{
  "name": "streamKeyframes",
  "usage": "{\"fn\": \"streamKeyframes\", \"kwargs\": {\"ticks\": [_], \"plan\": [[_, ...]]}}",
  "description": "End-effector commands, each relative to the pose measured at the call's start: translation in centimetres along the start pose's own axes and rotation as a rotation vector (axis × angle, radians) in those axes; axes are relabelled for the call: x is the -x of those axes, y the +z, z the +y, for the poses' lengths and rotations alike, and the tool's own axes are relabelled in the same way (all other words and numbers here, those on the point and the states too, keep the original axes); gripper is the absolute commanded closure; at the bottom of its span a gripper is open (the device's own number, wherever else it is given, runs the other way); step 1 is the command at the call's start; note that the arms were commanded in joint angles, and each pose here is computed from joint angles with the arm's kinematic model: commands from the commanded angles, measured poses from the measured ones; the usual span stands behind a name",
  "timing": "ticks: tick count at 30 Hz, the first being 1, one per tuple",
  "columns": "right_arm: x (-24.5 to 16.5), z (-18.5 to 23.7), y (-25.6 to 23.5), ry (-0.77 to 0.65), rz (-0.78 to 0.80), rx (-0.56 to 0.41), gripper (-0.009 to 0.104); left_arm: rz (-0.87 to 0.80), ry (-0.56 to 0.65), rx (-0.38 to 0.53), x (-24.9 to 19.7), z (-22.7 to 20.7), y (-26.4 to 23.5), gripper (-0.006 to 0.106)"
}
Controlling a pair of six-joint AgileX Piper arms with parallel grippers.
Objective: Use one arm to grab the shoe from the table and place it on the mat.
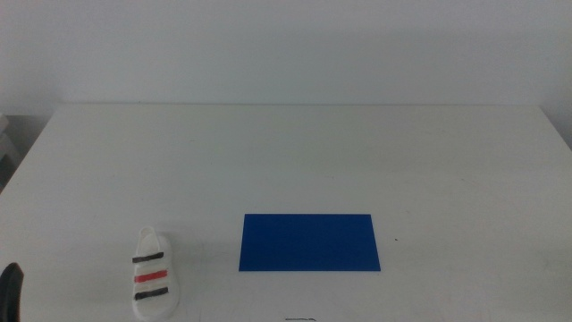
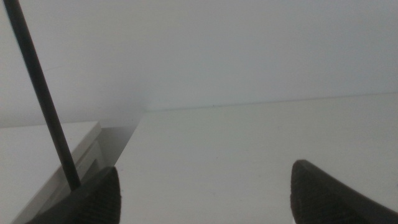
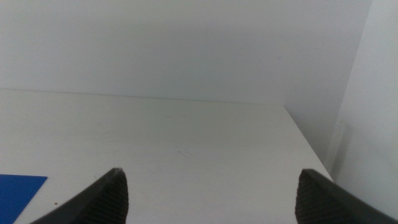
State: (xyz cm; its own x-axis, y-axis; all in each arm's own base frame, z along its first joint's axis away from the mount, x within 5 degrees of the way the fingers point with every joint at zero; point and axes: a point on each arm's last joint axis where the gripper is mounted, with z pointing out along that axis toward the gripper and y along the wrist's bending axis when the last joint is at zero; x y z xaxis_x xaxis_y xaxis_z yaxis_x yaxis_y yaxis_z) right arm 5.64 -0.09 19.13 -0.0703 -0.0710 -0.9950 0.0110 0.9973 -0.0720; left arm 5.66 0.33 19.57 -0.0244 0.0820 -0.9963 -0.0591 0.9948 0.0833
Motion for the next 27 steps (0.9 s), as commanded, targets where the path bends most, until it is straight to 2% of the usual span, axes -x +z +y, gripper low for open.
{"fn": "streamKeyframes", "kwargs": {"ticks": [1, 4, 13, 17, 21, 25, 27], "plan": [[1.4, -0.1, -0.3, -0.013, -0.113, -0.008, 0.001, -0.094, -0.024, 0.004, 1.3, 0.1, -0.2, 0.007], [1.4, -0.1, -0.3, -0.013, -0.113, -0.008, 0.001, -0.016, -0.025, -0.007, 3.2, 0.2, 0.0, 0.007], [1.4, -0.1, -0.3, -0.013, -0.113, -0.008, 0.001, 0.472, -0.025, -0.079, 13.0, 0.7, 0.7, 0.007], [1.4, -0.1, -0.3, -0.013, -0.113, -0.008, 0.001, 0.645, -0.079, -0.068, 16.2, 1.0, 1.3, 0.007], [1.4, -0.1, -0.3, -0.013, -0.113, -0.008, 0.001, 0.798, -0.119, -0.034, 17.6, 1.3, 2.4, 0.007], [1.4, -0.1, -0.3, -0.013, -0.113, -0.008, 0.001, 0.877, -0.101, -0.026, 17.3, 1.5, 4.9, 0.007], [1.4, -0.1, -0.3, -0.013, -0.113, -0.008, 0.001, 0.945, -0.152, -0.019, 16.7, 1.3, 6.0, 0.007]]}}
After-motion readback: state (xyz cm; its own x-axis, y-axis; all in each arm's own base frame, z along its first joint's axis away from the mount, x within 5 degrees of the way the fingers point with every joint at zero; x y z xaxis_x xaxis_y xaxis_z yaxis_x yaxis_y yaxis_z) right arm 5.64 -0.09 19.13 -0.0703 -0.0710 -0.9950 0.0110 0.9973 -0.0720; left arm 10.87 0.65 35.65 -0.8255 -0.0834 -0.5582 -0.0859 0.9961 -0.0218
